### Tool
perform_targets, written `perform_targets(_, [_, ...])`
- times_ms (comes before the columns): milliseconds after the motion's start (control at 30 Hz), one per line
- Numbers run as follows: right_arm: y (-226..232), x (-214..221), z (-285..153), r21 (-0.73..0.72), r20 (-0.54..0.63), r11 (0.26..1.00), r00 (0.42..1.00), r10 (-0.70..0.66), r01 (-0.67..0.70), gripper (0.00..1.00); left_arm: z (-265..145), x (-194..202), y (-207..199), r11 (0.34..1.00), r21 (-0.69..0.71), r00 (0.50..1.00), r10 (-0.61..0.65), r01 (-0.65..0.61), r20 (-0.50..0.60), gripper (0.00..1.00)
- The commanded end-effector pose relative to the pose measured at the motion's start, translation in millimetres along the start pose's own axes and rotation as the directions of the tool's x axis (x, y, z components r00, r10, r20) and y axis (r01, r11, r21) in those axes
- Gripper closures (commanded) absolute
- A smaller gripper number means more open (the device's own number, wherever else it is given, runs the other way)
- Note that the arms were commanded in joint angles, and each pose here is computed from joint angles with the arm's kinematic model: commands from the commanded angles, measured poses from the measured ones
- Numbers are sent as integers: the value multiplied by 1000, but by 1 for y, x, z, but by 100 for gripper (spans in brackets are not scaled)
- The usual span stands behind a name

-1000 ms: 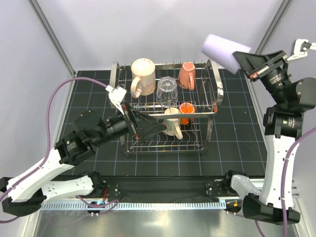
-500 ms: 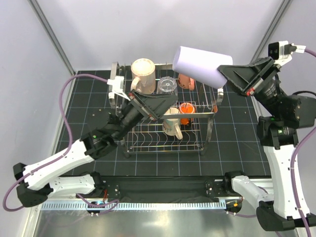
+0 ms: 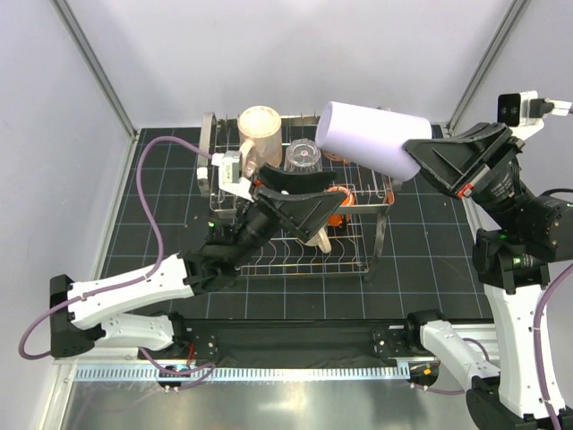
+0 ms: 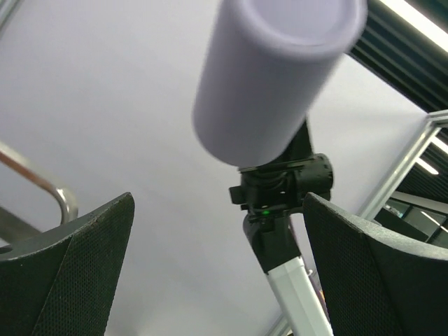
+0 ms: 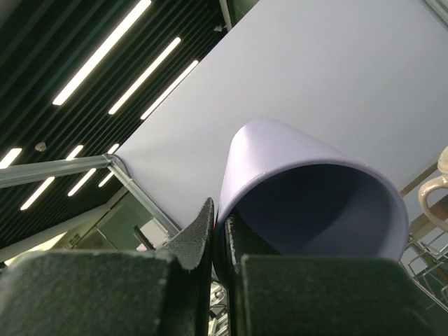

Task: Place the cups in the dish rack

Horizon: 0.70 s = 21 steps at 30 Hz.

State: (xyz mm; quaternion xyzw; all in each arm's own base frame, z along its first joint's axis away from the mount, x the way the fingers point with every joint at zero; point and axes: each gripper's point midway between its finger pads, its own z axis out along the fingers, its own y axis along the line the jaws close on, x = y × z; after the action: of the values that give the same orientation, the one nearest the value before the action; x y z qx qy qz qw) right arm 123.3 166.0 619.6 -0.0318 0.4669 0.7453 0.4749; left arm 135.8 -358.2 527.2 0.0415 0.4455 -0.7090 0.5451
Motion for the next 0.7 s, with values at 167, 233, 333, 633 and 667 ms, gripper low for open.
perform_targets(167, [-2, -2, 2, 8, 9, 1000, 1000, -13, 13, 96, -3, -33, -44, 981, 163, 989, 86, -105, 123, 0])
perform_targets(233, [-2, -2, 1, 10, 17, 1000, 1000, -14, 14, 96, 1, -37, -47, 978, 166, 984, 103, -127, 145, 0])
perform_targets(333, [-7, -1, 1, 21, 11, 1000, 1000, -6, 5, 96, 6, -41, -47, 975, 166, 975, 113, -146, 194, 0])
perform_targets(633, [-16, 6, -5, 28, 12, 999, 999, 31, -31, 96, 24, -52, -51, 966, 196, 937, 93, -166, 338, 0])
perform_targets(667, [-19, 7, -6, 32, 9, 999, 999, 37, -37, 96, 26, -53, -50, 965, 198, 933, 93, -170, 347, 0])
